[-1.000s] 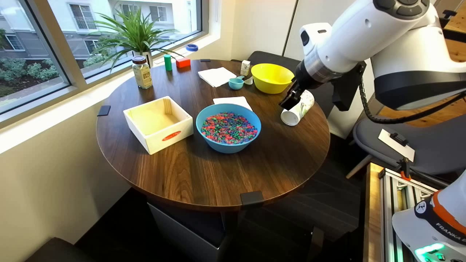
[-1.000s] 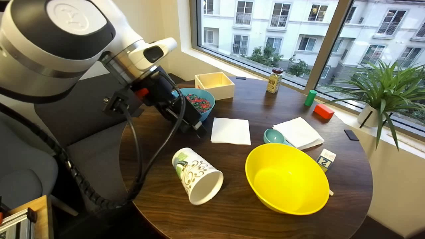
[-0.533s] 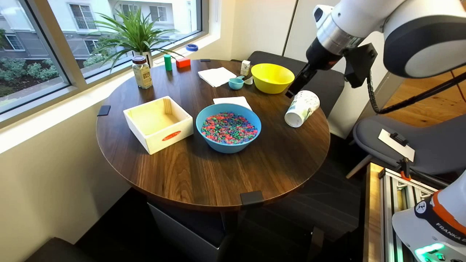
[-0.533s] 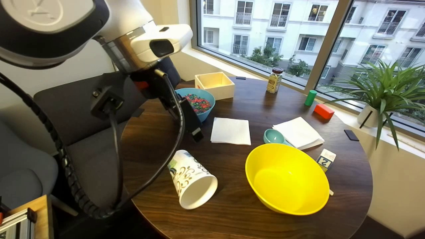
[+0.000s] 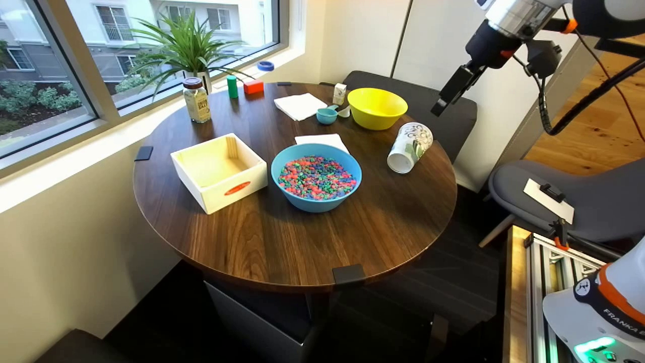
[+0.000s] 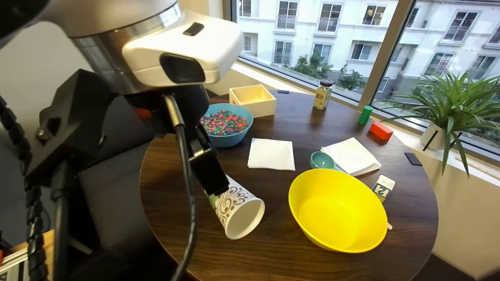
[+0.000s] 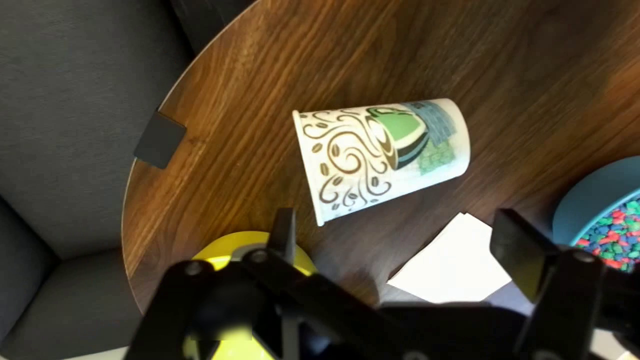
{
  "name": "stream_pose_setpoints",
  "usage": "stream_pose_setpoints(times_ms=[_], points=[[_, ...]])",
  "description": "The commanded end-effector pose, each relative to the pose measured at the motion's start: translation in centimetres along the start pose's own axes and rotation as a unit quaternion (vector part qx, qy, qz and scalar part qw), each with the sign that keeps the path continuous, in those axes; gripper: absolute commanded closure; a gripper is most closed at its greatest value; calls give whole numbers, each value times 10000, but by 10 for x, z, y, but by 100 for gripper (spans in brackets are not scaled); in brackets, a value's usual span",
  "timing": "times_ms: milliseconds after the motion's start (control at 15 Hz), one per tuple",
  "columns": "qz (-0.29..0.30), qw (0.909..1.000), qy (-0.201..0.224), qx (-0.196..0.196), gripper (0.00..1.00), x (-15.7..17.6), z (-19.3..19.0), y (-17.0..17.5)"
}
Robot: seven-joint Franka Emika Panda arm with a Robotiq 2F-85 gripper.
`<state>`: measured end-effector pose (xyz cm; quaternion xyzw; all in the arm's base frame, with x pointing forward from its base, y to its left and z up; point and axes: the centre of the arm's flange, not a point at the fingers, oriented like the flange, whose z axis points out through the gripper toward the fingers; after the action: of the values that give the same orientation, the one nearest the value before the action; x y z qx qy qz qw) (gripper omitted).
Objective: Place the coffee cup upright
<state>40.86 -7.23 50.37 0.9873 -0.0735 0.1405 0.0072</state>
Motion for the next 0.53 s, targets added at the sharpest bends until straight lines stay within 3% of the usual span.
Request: stream_pose_setpoints(times_ms=[0, 67, 133, 467], points=[[-92, 9978, 276, 599, 0, -15, 3, 36], [-13, 9968, 405, 688, 0, -13, 4, 43], [-2, 9989, 242, 392, 0, -5, -2, 31], [-37, 9989, 279, 380, 0, -4, -3, 32]])
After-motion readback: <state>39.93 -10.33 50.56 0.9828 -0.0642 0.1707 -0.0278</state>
